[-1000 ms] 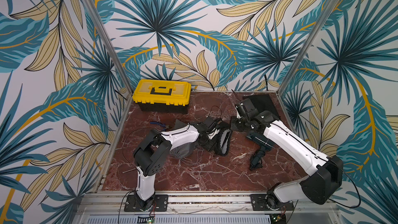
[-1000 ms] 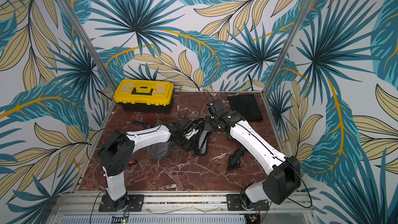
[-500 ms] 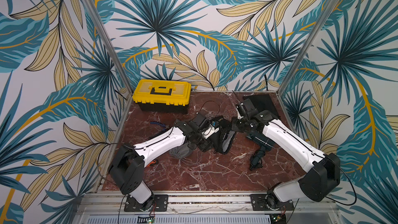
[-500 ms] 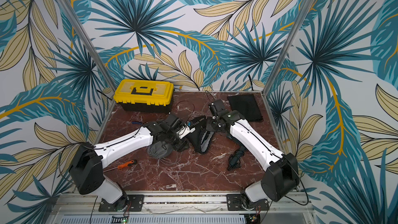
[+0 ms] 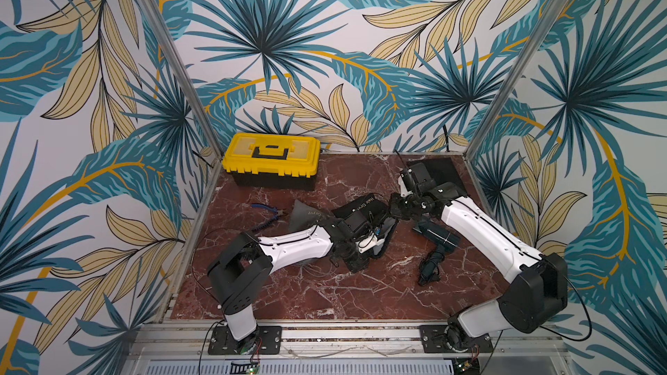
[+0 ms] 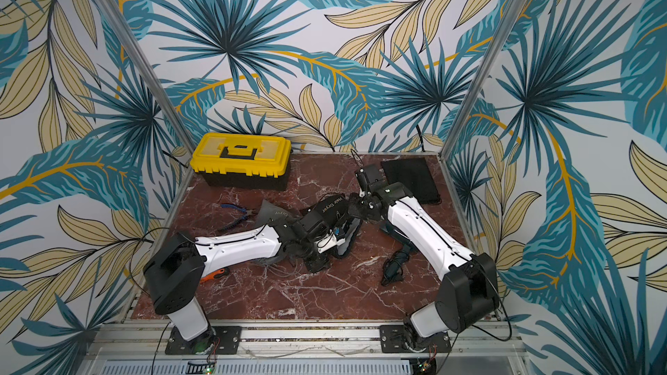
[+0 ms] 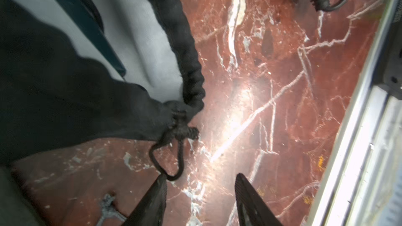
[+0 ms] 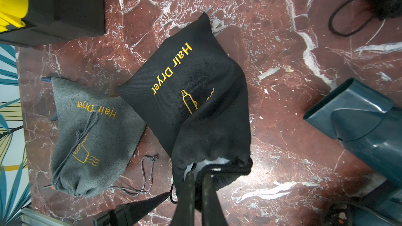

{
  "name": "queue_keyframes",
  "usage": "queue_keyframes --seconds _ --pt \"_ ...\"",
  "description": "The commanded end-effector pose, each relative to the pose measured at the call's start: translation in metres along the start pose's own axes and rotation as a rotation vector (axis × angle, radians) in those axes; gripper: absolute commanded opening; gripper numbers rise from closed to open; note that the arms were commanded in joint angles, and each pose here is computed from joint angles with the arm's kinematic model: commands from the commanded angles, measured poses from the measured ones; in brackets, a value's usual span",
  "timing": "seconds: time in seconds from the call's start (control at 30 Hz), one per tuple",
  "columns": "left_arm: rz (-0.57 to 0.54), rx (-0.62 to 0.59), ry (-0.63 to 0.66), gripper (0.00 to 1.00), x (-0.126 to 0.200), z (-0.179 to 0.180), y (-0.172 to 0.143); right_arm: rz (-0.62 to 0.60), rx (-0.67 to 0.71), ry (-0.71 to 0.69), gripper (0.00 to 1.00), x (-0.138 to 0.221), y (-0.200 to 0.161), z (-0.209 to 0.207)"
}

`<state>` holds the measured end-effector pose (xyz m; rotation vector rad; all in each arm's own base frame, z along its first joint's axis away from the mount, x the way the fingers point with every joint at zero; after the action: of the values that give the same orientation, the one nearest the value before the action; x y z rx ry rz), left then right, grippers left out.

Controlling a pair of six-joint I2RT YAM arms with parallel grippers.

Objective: Pack away hair dryers
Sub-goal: Pull the drawstrings on both sides of the drawstring bag.

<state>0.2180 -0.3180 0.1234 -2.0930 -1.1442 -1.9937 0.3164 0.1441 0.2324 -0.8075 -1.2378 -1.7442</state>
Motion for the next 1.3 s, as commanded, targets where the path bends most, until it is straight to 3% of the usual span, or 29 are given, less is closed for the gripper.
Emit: queue_keyframes --seconds 0.0,0.13,0.3,0.47,0.63,0.8,1.03,1.27 --pt "-0.036 0.005 0.045 0.51 -0.008 0.006 0.001 0.013 -0.012 0.018 0.0 -0.005 -0.001 0.001" --pt "-0.055 0.009 0.13 0.47 -0.015 0.015 0.002 0.005 -0.015 0.027 0.0 -0.003 0.001 0.001" --pt "-0.052 0.015 0.129 0.31 -0.018 0.016 0.002 0.002 -0.017 0.039 0.0 -0.001 0.001 0.002" --pt "-0.048 0.012 0.141 0.01 -0.021 0.017 0.005 0.002 -0.017 0.045 0.0 -0.001 0.001 0.003" --pt "-0.041 -0.034 0.178 0.0 -0.012 0.018 0.001 -0.003 -0.014 0.03 0.0 -0.001 0.002 0.0" --pt "-0.011 -0.103 0.196 0.0 0.021 0.023 -0.006 -0.008 -0.016 -0.003 0.0 0.001 0.003 -0.007" --pt "-0.059 -0.109 0.205 0.0 0.098 0.045 0.002 -0.041 -0.034 -0.037 0.0 0.012 0.012 -0.016" --pt "-0.203 -0.149 0.378 0.0 0.185 0.07 0.027 -0.164 -0.033 -0.052 0.0 0.06 0.025 -0.018"
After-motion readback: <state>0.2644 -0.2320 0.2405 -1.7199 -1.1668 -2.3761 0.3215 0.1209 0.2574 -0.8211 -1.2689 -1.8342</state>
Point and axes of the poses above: each gripper's point midway between its finger pads, its own x axis back along the fingers, its own z axis along the line the jaws close on, y = z × x, the point moved 6 cm from there along x, back along the fingers, and after that the axes turned 3 degrees about x, right-handed, at the moved point
